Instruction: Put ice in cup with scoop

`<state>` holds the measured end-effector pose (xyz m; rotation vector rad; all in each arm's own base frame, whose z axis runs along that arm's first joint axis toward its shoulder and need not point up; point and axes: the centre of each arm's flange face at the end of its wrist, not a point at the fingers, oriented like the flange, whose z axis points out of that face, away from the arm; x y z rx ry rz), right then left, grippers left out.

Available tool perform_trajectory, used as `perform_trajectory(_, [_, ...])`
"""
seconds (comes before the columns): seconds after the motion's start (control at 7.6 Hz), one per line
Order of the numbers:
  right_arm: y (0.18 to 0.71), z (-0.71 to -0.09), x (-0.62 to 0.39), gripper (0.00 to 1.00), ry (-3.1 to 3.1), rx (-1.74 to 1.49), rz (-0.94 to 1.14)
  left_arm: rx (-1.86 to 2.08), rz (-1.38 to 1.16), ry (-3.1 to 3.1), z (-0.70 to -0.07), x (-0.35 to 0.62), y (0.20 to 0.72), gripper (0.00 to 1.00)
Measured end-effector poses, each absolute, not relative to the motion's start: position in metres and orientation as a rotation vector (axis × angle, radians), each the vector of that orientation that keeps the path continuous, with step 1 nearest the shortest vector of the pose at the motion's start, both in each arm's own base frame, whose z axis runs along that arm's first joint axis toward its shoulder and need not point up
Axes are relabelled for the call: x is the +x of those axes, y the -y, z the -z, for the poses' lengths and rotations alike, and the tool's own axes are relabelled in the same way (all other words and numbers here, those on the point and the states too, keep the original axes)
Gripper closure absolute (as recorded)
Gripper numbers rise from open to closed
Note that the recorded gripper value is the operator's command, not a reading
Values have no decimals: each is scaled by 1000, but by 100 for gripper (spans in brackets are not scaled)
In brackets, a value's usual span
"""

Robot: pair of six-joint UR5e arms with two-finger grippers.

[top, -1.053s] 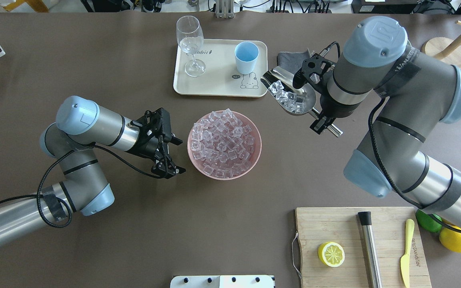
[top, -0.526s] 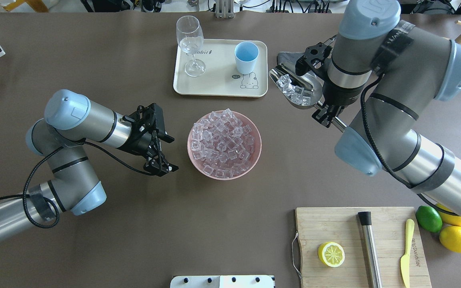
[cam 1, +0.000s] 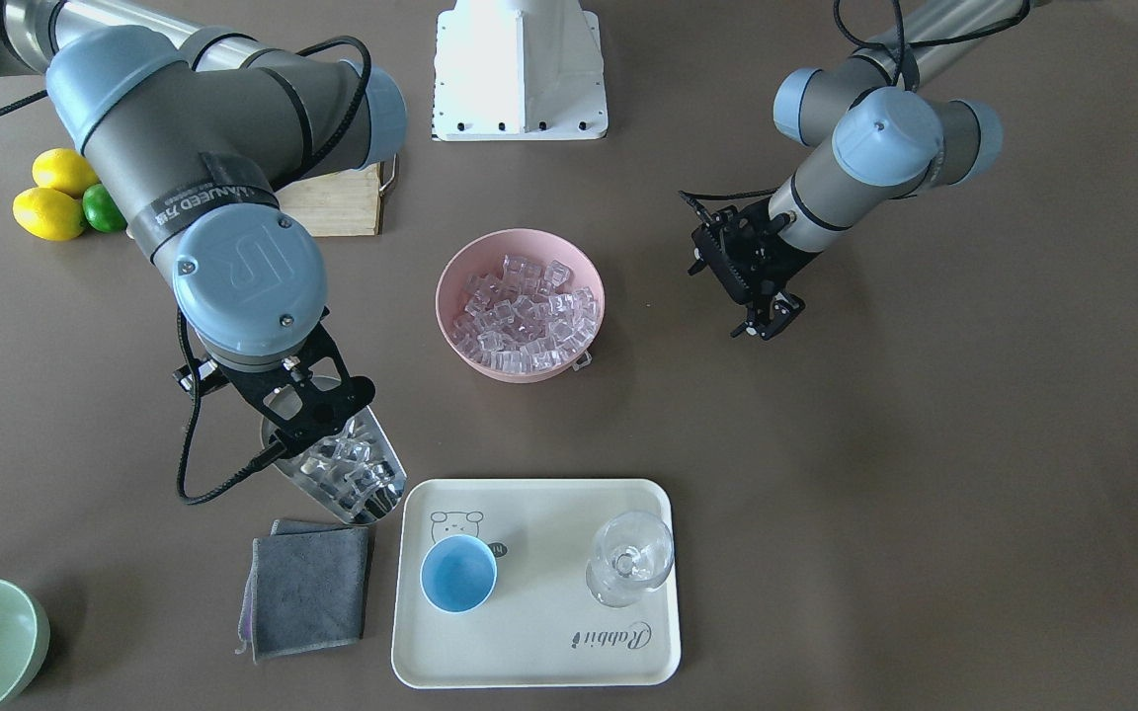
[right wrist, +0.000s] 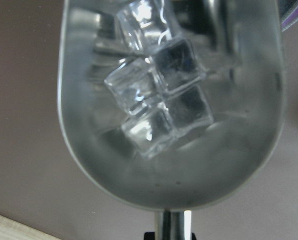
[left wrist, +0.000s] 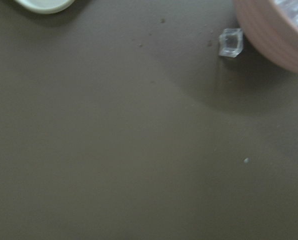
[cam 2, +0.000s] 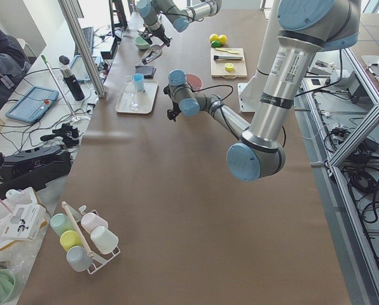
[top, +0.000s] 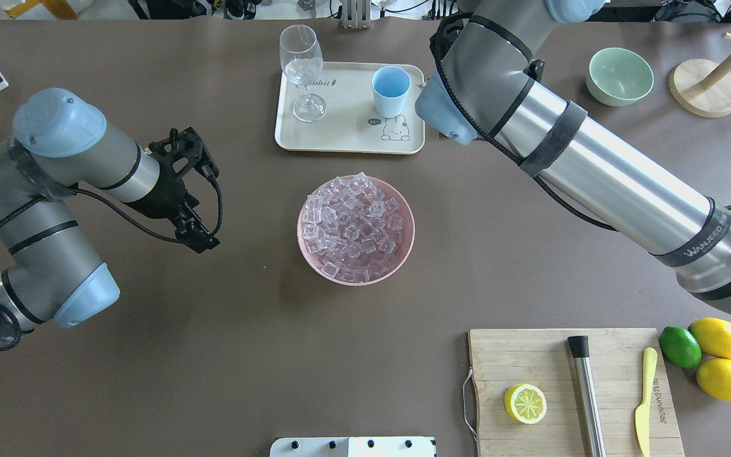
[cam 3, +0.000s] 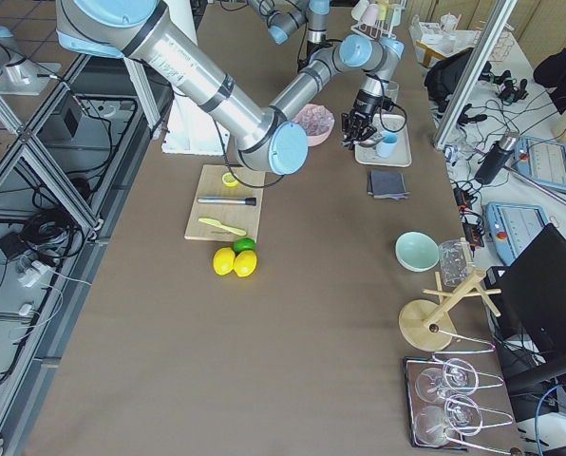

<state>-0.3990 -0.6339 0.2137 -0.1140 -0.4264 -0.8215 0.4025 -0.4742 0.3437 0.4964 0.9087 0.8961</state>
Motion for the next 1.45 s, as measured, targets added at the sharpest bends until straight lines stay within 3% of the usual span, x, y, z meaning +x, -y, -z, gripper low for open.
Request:
perform_trajectory(0.53, [671, -200, -415, 100, 350, -159, 903, 453, -757, -566, -373, 359, 490, 2])
perform_trajectory(0.92, [690, -198, -428, 100, 318, -211, 967, 468, -902, -419, -388, 344, 501, 2])
perform_trajectory(1.45, [705, -187, -436, 100, 278, -247, 1025, 410, -889, -450, -416, 308, 508, 2])
